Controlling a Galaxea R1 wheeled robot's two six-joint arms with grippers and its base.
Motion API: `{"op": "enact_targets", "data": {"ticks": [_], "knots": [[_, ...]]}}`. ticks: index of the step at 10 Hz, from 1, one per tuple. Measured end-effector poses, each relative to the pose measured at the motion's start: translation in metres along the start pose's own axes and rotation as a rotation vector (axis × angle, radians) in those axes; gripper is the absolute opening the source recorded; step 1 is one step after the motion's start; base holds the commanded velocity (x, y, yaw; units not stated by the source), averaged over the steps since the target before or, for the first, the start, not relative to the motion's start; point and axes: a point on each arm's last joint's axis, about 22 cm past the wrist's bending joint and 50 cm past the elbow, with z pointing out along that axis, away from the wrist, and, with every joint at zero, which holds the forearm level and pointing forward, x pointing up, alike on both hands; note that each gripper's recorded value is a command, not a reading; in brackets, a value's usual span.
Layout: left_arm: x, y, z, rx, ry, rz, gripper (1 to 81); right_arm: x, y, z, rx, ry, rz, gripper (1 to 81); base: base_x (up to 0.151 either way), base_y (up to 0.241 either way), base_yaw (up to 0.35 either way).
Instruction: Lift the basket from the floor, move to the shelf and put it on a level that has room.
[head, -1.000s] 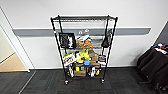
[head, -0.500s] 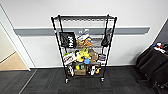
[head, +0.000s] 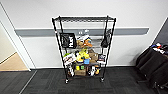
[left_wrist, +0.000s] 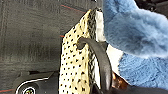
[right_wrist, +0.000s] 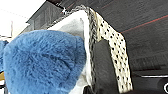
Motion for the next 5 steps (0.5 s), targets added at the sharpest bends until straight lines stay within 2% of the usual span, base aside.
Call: {"op": "enact_targets", "data": {"ticks": [5], "knots": [[0.01, 0.016, -0.021, -0.007, 0.053, 0.045, 1.0, 0.015, -0.02, -0.017, 0.02, 0.052, -0.046, 1.0, 0.0, 0.0, 0.0]]}}
